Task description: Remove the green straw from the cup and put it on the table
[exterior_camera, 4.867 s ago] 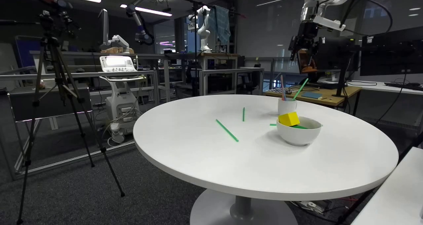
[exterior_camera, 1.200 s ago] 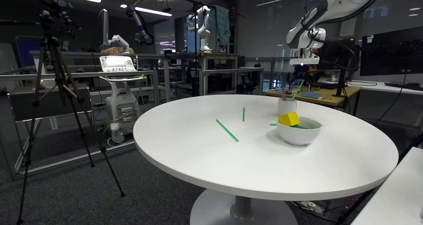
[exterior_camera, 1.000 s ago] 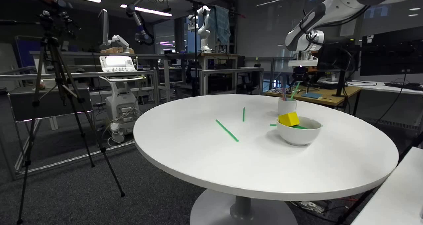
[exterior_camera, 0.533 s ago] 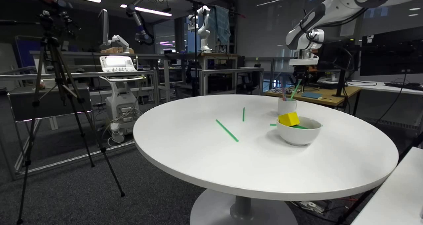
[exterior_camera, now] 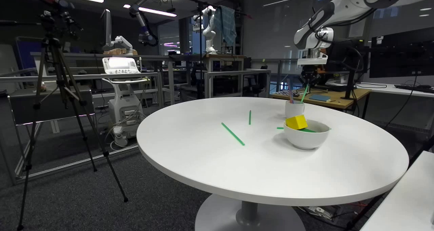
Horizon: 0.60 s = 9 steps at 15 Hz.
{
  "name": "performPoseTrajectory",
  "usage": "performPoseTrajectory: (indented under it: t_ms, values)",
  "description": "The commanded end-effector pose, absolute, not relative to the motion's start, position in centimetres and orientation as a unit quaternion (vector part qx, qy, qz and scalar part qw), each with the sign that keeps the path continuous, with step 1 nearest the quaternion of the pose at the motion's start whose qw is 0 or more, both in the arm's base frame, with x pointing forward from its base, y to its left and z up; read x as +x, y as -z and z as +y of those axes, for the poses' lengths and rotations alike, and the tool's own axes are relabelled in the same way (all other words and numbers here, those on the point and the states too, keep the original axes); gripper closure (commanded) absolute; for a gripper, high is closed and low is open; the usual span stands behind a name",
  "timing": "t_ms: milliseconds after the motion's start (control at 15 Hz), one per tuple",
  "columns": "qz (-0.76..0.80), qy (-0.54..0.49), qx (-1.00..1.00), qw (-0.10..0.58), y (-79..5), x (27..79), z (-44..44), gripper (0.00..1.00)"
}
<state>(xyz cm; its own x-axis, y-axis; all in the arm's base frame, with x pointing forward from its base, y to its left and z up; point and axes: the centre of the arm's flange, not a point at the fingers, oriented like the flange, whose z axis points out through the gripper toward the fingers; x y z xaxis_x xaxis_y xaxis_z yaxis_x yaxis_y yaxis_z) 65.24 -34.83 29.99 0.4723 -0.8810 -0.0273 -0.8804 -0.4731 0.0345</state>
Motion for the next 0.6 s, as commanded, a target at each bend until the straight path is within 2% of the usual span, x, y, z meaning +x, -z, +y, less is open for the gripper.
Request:
performPoseTrajectory:
  t_ms: [0, 533]
  values:
    - [-0.518, 0.019, 0.855, 0.017, -32.3, 65.5, -35.2, 1.0]
    - [-0.506, -0.039, 0.862, 0.007, -41.4, 64.4, -33.9, 1.0]
